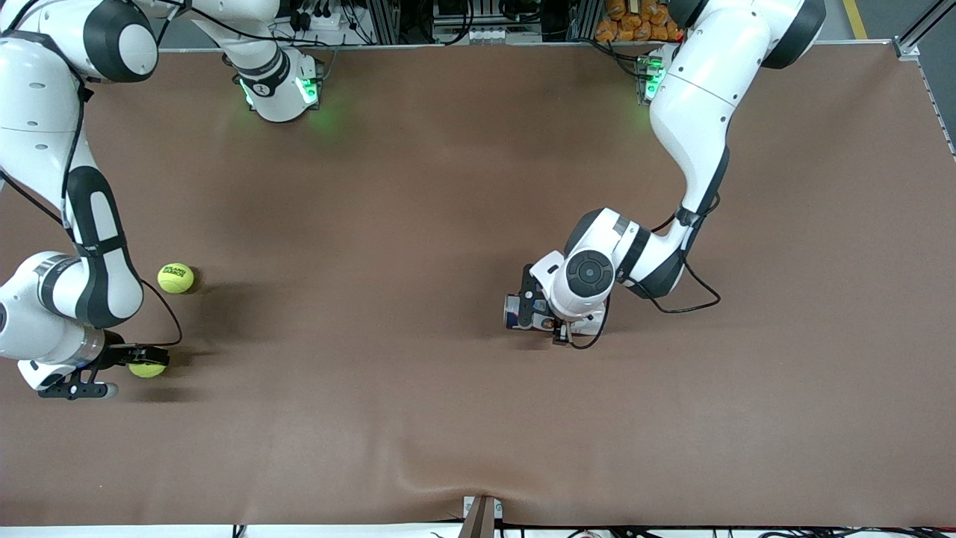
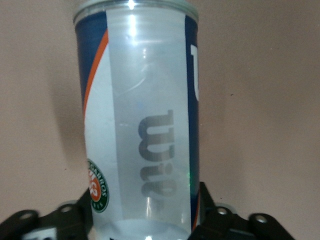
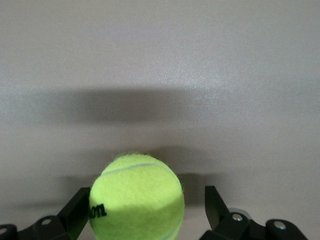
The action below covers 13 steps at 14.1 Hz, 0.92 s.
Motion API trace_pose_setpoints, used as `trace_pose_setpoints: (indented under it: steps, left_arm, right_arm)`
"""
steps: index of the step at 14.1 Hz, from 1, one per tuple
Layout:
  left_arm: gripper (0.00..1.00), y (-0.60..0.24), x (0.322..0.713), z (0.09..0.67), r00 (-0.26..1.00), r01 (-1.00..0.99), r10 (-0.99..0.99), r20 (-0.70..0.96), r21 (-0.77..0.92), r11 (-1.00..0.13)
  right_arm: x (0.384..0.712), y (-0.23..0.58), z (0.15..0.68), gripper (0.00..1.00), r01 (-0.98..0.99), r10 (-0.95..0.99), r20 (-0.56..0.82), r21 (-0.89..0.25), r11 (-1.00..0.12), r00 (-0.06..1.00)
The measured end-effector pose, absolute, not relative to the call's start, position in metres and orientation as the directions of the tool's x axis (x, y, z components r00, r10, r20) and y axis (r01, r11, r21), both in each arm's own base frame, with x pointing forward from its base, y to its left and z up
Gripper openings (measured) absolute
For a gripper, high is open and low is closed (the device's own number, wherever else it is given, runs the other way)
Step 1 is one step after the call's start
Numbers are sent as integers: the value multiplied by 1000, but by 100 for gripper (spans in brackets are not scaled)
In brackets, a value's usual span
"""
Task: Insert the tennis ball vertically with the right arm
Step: 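Stand the can upright with the left gripper while the right gripper lifts the ball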
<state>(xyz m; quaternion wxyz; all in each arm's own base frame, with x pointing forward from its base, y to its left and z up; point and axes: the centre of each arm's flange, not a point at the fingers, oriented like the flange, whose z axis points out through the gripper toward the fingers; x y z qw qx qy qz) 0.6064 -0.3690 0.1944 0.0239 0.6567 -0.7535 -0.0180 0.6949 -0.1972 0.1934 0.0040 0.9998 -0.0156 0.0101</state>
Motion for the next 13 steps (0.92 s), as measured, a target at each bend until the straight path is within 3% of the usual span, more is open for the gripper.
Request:
trace_pose_setpoints:
  steps: [4, 9, 13]
  left_arm:
    - [56, -370, 609, 201, -147, -988, -989, 19, 47, 148]
    - [58, -389, 610, 251, -111, -992, -979, 169, 35, 119]
    - [58, -359, 632, 287, -34, -995, -928, 372, 79, 68]
  right_arm:
    - [696, -194, 193, 100, -89, -89, 22, 4, -996, 996]
    - [696, -194, 188, 100, -89, -89, 23, 5, -996, 996]
    - [696, -194, 185, 96, -89, -89, 23, 5, -996, 996]
